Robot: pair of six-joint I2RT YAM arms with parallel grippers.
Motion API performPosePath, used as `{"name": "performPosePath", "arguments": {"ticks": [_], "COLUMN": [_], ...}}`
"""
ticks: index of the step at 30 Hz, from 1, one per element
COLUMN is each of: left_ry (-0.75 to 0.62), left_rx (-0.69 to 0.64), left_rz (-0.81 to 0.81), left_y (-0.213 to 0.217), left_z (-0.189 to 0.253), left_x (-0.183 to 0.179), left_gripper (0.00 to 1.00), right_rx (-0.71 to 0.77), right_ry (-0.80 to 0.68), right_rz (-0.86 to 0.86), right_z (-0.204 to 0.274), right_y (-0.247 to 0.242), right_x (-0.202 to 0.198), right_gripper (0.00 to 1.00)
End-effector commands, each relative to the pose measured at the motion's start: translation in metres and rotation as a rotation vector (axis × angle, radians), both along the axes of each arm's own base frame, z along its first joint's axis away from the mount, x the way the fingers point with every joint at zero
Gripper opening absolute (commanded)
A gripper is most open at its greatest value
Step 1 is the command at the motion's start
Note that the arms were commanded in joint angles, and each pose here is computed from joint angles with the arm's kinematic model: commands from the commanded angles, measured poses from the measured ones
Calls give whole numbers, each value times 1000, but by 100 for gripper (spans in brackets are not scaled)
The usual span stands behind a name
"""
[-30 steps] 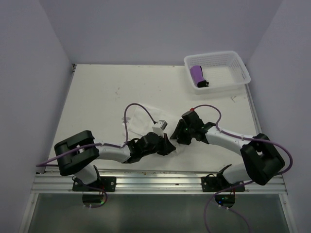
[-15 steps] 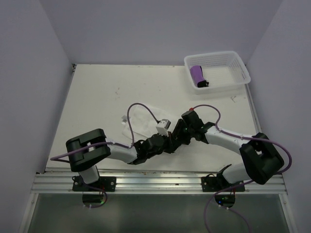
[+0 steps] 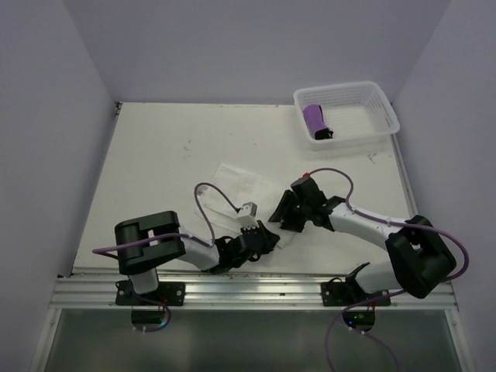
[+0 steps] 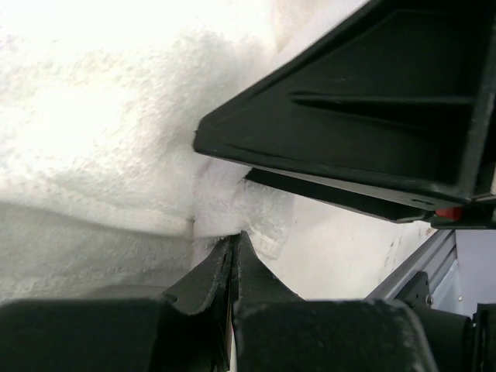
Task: Roll the towels
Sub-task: Roll the towel
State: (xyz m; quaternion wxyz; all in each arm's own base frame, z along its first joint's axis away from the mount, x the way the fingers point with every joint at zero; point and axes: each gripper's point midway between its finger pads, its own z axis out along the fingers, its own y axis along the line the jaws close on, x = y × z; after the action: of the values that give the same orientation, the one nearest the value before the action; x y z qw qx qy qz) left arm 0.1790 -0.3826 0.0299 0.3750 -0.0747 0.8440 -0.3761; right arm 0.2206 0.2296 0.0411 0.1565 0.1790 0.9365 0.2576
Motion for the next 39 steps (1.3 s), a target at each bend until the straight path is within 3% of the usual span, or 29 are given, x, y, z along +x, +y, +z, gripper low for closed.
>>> {"name": "performPosePath", "arguments": {"ticks": [1, 16, 24, 30, 33, 34, 35, 37, 38, 39], "left_ry": [78, 226, 243, 250, 254, 255, 259, 264, 268, 272], "left_rx": [121, 166, 162, 211, 198, 200, 196, 198, 193, 192], "left_rz": [141, 208, 216, 206, 204, 202, 202, 204, 205, 204], "left_y": [45, 71, 77, 76, 75, 76, 76, 78, 78, 78], "left_z": [-43, -82, -87, -92, -92, -93, -93, -94, -94, -95], "left_x": [0, -14, -15, -15, -16, -17, -17, -18, -19, -19], "left_gripper": [0, 0, 0, 0, 0, 0, 0, 0, 0, 0], "right_rx": [-56, -13, -33, -115, -110, -107, -106, -112, -99, -95], "right_ry": [102, -18, -217, -285, -266, -245, -239, -189, -203, -189], "right_rz": [-3, 22, -9, -127, -163, -183, -190, -216, -226, -232], "right_z": [-14, 44, 133, 145, 131, 120, 114, 89, 86, 79], "right_y": [-13, -4, -57, -103, -110, -113, -115, -119, -120, -120], "right_x": [-22, 33, 53, 34, 19, 12, 8, -4, -7, -11], "right_gripper": [56, 60, 61, 66, 59, 53, 36, 13, 3, 1]}}
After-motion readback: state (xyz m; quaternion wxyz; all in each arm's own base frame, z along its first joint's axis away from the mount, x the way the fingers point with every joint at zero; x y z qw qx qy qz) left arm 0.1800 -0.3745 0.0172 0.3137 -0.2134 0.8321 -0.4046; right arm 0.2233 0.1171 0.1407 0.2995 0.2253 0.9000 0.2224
